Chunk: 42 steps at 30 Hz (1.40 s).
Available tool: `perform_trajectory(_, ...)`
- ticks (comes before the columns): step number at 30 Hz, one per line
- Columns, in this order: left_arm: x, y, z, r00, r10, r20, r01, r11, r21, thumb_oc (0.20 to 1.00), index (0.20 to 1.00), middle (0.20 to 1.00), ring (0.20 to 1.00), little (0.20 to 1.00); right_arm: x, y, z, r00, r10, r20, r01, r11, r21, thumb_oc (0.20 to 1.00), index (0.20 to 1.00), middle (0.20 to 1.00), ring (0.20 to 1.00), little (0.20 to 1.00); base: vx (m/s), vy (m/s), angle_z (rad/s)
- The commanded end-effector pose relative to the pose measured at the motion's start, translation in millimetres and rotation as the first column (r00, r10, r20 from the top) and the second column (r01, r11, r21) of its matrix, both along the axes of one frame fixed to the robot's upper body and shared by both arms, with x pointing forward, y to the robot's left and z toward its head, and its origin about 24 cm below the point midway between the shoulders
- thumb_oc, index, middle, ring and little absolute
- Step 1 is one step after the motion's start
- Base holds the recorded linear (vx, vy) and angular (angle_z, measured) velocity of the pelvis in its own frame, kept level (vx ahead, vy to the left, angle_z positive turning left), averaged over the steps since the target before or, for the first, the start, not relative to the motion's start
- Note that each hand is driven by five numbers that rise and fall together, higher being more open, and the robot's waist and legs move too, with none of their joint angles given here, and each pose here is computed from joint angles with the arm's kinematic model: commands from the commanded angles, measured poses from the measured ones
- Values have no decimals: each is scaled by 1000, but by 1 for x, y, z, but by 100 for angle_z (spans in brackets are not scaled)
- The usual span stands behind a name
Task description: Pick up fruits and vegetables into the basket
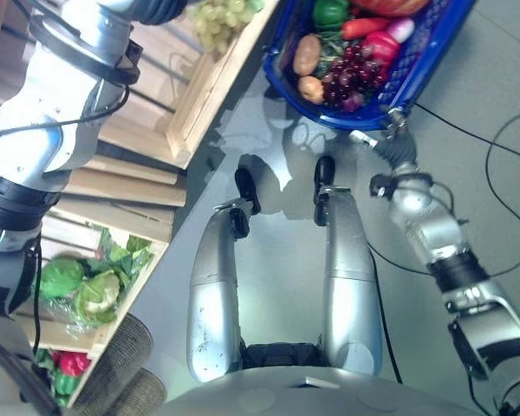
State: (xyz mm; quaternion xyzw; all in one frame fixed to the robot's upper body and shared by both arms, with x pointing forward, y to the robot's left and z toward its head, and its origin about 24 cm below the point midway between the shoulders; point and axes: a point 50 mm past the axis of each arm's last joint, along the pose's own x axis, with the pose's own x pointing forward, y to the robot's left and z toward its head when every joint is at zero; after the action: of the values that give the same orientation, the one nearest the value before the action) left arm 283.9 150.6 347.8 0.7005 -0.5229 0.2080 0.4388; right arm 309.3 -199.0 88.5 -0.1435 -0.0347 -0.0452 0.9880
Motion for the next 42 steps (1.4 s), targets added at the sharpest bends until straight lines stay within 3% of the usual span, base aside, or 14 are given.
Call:
perform_trajectory(1, 1, 17, 7, 994, 108, -11, -108, 993, -55, 1000, 1000, 1000, 1000, 1000, -18, -2, 14, 987, 88, 132, -81, 995, -57, 1000, 1000, 1000, 1000, 1000, 30, 194, -24)
perform_trajectory(5, 17, 47, -15, 963, 223, -153, -236, 969, -72, 1000, 1000, 1000, 1000, 1000, -37, -15, 12, 980, 148, 136, -145, 989, -34, 1000, 1000, 1000, 1000, 1000, 39, 168, -22)
perform_trajectory(9, 37, 85, -51, 863, 363, -351, -410, 910, -68, 1000, 1000, 1000, 1000, 1000, -51, -26, 19, 963, 213, 166, -209, 977, -39, 1000, 1000, 1000, 1000, 1000, 54, 170, -21)
perform_trajectory(11, 41, 98, -63, 834, 387, -393, -448, 891, -74, 1000, 1000, 1000, 1000, 1000, -54, -29, 22, 959, 225, 174, -218, 974, -54, 1000, 1000, 1000, 1000, 1000, 46, 118, -12)
perform_trajectory(18, 51, 149, -118, 623, 468, -627, -629, 776, -45, 1000, 1000, 1000, 1000, 1000, -64, -43, 30, 952, 257, 166, -246, 966, -85, 1000, 1000, 1000, 1000, 1000, 41, 113, -9)
perform_trajectory(23, 52, 171, -144, 531, 504, -681, -706, 708, -26, 1000, 1000, 1000, 1000, 1000, -65, -47, 35, 951, 266, 156, -253, 963, -97, 1000, 1000, 1000, 1000, 1000, 45, 92, -10)
perform_trajectory(35, 52, 188, -154, 530, 585, -614, -762, 647, -41, 1000, 1000, 1000, 1000, 1000, -61, -49, 47, 947, 244, 210, -224, 968, -117, 1000, 1000, 1000, 1000, 1000, 34, 46, -4)
perform_trajectory(42, 62, 174, -139, 620, 606, -499, -739, 665, -109, 1000, 1000, 1000, 1000, 1000, -55, -46, 50, 951, 207, 231, -181, 975, -130, 1000, 1000, 1000, 1000, 1000, 11, 10, 0)
